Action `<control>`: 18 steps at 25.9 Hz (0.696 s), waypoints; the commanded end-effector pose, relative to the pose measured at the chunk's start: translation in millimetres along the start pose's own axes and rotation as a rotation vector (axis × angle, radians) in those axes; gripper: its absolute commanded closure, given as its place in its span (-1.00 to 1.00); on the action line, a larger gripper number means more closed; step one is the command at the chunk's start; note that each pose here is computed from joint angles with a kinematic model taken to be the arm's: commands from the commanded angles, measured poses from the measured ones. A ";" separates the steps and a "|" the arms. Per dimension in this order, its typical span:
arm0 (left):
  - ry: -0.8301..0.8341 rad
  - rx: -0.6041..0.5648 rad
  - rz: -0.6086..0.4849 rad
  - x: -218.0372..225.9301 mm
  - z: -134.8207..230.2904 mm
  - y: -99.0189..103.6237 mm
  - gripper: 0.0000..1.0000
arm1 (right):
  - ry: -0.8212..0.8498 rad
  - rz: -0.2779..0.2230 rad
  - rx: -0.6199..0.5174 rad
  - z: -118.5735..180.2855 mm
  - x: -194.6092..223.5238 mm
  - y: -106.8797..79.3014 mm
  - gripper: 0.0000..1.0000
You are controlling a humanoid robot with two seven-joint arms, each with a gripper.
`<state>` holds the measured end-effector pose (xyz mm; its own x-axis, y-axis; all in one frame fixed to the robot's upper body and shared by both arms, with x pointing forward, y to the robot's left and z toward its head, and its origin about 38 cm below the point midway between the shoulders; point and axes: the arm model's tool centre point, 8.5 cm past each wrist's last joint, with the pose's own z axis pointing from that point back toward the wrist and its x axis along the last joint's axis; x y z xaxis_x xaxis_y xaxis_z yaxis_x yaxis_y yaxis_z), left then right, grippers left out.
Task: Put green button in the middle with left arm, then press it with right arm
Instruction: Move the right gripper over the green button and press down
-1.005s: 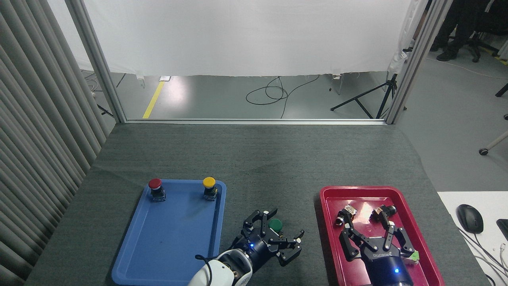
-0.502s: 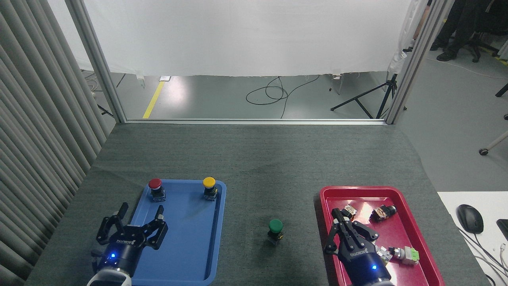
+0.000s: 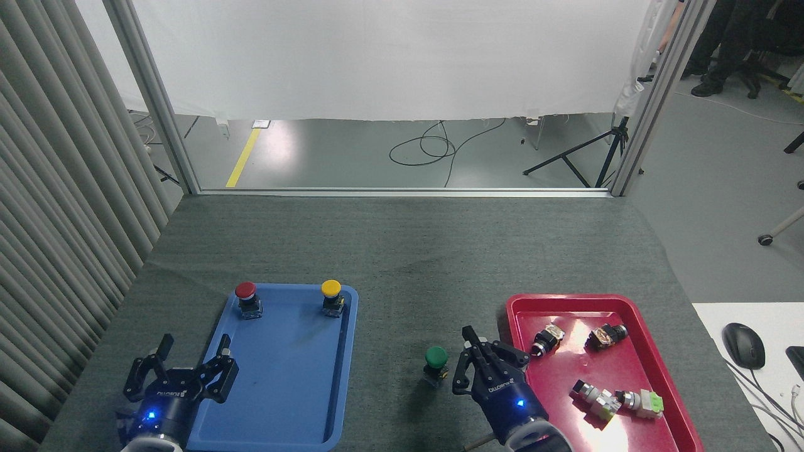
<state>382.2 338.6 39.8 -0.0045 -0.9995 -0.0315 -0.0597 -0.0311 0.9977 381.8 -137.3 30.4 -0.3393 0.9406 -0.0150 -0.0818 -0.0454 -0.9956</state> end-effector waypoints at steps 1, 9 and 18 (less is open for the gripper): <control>-0.007 -0.001 0.002 0.3 1.0 -0.8 -1.00 | -0.019 0.005 0.025 -9.1 11.8 7.3 1.00; -0.002 0.009 0.005 -0.7 1.1 0.2 -1.00 | -0.029 0.018 0.161 -9.9 30.5 52.6 1.00; 0.001 0.003 0.008 0.1 0.7 -0.7 -1.00 | -0.018 0.022 0.063 -15.4 28.1 19.5 1.00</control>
<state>381.0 339.0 38.9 -0.0045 -0.9997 -0.0246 -0.0644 -0.0243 0.9976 380.2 -106.4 -9.2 -0.3652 0.9305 -0.0288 -0.1811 -0.1013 -0.9782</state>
